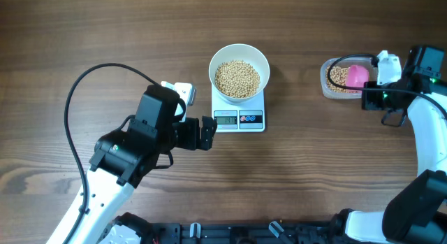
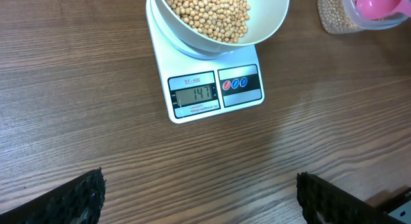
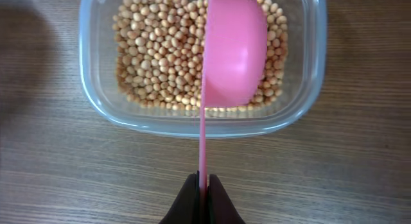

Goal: Scoop item into bowl and weigh 150g on scale
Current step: 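Move the pink scoop right back into the soybean tub, then scoop a few soybeans with the right gripper and lift the scoop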

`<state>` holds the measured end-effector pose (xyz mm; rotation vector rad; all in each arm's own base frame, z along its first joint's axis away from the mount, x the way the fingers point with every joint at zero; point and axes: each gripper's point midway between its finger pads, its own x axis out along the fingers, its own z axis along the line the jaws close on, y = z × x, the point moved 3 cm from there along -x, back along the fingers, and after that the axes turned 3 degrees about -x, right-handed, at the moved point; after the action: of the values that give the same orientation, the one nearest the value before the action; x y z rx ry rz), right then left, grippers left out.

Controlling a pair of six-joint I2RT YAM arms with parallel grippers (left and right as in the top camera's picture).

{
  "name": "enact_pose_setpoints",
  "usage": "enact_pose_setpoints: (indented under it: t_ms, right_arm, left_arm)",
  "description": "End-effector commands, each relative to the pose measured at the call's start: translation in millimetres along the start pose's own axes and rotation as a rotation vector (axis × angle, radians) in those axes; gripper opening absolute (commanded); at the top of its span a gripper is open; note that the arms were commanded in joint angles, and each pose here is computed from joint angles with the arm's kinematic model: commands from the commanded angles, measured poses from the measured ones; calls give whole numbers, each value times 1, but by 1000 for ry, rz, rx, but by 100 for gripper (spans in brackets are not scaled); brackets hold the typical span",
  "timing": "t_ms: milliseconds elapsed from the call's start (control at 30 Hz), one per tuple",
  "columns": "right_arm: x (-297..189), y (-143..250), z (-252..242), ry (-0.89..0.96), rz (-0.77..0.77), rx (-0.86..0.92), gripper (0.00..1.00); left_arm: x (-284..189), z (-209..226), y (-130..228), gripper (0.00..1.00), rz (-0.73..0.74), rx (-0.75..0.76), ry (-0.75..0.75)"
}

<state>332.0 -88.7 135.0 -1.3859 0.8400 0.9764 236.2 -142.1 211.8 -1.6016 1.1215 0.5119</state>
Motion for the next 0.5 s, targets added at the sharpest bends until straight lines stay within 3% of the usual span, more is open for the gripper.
enact_pose_setpoints:
  t_ms: [0, 467]
  right_arm:
    - [2, 1, -10, 59, 16, -20, 4]
    - [19, 2, 22, -74, 20, -52, 4]
  left_arm:
    - [2, 2, 1, 100, 1, -4, -13]
    - [2, 2, 1, 100, 1, -4, -13]
